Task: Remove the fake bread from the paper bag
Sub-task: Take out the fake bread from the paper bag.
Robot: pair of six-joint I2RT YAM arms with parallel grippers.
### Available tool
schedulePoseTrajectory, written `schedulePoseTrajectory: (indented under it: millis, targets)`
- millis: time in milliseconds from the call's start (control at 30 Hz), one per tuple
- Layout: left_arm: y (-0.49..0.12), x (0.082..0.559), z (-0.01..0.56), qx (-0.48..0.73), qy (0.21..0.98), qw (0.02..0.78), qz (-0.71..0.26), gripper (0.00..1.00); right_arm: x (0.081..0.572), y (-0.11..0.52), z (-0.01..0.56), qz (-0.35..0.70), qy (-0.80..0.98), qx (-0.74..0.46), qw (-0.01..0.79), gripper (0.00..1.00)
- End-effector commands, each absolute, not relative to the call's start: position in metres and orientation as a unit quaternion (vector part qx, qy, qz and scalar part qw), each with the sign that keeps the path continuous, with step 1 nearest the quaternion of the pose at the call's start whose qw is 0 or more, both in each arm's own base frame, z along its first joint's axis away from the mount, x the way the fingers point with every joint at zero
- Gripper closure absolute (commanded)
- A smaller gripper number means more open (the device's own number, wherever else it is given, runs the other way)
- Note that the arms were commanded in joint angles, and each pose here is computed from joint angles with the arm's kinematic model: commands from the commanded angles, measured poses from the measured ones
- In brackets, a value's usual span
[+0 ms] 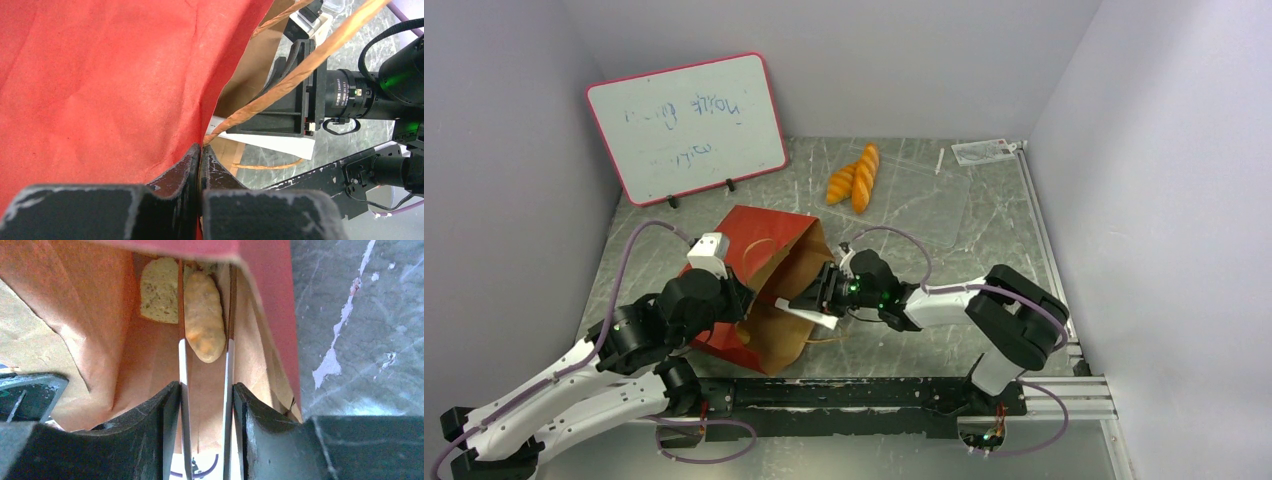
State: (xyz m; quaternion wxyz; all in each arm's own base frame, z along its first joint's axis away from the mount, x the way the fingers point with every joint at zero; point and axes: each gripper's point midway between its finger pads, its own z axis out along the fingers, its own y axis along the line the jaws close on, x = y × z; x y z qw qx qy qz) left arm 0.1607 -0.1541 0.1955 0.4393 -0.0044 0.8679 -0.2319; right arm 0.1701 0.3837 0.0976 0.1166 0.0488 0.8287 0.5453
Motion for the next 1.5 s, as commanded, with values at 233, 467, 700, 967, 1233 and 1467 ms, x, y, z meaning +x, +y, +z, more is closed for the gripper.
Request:
schedulePoseTrajectory:
  millis: [233, 467, 700, 967, 1233, 1467]
  targets:
    - [-0.164, 0.157, 0.201, 0.010, 0.865, 0.433, -0.254, 0.93, 0.183, 0.409, 0.112, 0.580, 0.805, 0.025, 0.123, 0.51]
    - [-0.164, 0.158, 0.201, 0.011, 0.864, 0.435, -0.252, 0.93, 0.185, 0.422, 0.110, 0.590, 0.800, 0.012, 0.107, 0.50]
    - [-0.165, 0.161, 0.199, 0.002, 0.864, 0.436, -0.251, 0.93, 0.180, 0.432, 0.111, 0.606, 0.792, 0.001, 0.074, 0.80]
    - [-0.153, 0.177, 0.200, -0.051, 0.866, 0.453, -0.207, 0.93, 0.179, 0.403, 0.120, 0.595, 0.798, 0.015, 0.093, 1.00]
    - [-0.154, 0.199, 0.211, -0.088, 0.858, 0.477, -0.170, 0.93, 0.181, 0.361, 0.138, 0.567, 0.811, 0.019, 0.144, 1.00]
    - [-0.154, 0.212, 0.213, -0.110, 0.853, 0.490, -0.144, 0.93, 0.183, 0.324, 0.149, 0.519, 0.831, 0.035, 0.197, 1.00]
